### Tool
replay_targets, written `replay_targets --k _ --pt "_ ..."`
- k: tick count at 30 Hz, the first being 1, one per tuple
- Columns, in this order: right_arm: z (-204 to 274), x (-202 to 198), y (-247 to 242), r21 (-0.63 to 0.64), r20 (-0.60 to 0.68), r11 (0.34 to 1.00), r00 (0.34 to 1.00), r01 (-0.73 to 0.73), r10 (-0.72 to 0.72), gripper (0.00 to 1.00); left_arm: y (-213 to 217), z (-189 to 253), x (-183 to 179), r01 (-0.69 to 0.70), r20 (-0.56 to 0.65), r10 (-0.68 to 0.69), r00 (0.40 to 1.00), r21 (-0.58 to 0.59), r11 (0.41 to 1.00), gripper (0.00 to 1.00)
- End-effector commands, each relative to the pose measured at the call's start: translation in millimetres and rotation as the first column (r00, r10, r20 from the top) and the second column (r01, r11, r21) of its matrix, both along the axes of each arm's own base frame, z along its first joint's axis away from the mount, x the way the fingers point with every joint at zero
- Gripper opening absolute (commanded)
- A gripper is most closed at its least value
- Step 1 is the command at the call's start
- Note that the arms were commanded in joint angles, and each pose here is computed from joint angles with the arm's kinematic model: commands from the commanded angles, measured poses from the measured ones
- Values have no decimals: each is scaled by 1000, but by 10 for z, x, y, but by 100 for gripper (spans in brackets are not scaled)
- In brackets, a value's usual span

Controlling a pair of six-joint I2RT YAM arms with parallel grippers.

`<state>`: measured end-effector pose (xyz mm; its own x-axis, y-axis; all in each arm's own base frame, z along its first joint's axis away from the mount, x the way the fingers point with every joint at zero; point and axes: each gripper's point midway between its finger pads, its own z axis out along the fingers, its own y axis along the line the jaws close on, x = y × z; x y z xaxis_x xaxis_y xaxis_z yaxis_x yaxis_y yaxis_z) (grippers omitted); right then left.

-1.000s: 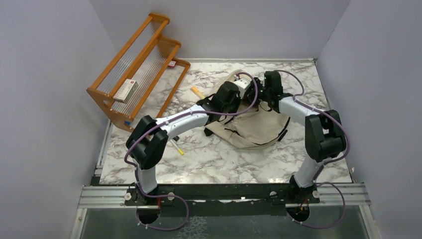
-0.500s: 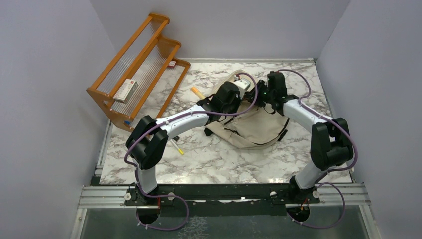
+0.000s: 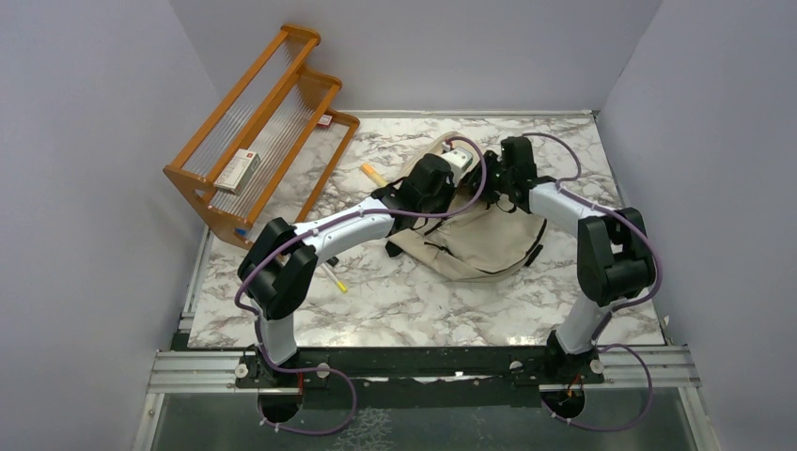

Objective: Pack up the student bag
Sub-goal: Place the stationery in the student bag, then pick up the stationery from the center of the board.

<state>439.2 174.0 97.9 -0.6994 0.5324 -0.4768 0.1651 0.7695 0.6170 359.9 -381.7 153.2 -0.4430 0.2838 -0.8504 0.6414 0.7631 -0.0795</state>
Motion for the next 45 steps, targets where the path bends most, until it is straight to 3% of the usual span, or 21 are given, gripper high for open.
replay_targets --k 1,6,9,22,29,33,39,45 --pt "91 253 -154 -19 68 998 996 63 -61 44 -36 202 -29 9 14 -8 1000 -56 998 0" --pt "148 293 -164 3 95 998 993 64 -64 28 -36 189 -29 12 14 -11 1000 -52 999 0" --pt "130 239 -108 24 82 999 996 32 -34 23 -42 199 -25 14 18 -13 1000 -52 999 0" --pt "17 127 412 206 112 944 965 -257 238 25 -11 177 -2 6 27 -5 1000 -38 999 0" --pt "315 36 259 81 211 960 946 -268 247 33 -2 156 21 -1 16 2 1000 -50 999 0" --pt "463 -140 -30 -33 203 986 965 -164 168 37 45 162 84 -5 17 5 1000 -45 999 0" --pt "558 -455 -445 -192 200 980 976 -46 85 37 126 354 162 6 13 -5 1000 -99 995 24" --pt "714 -662 -553 -204 232 979 971 -9 57 37 311 710 254 -1 47 10 999 -184 983 41"
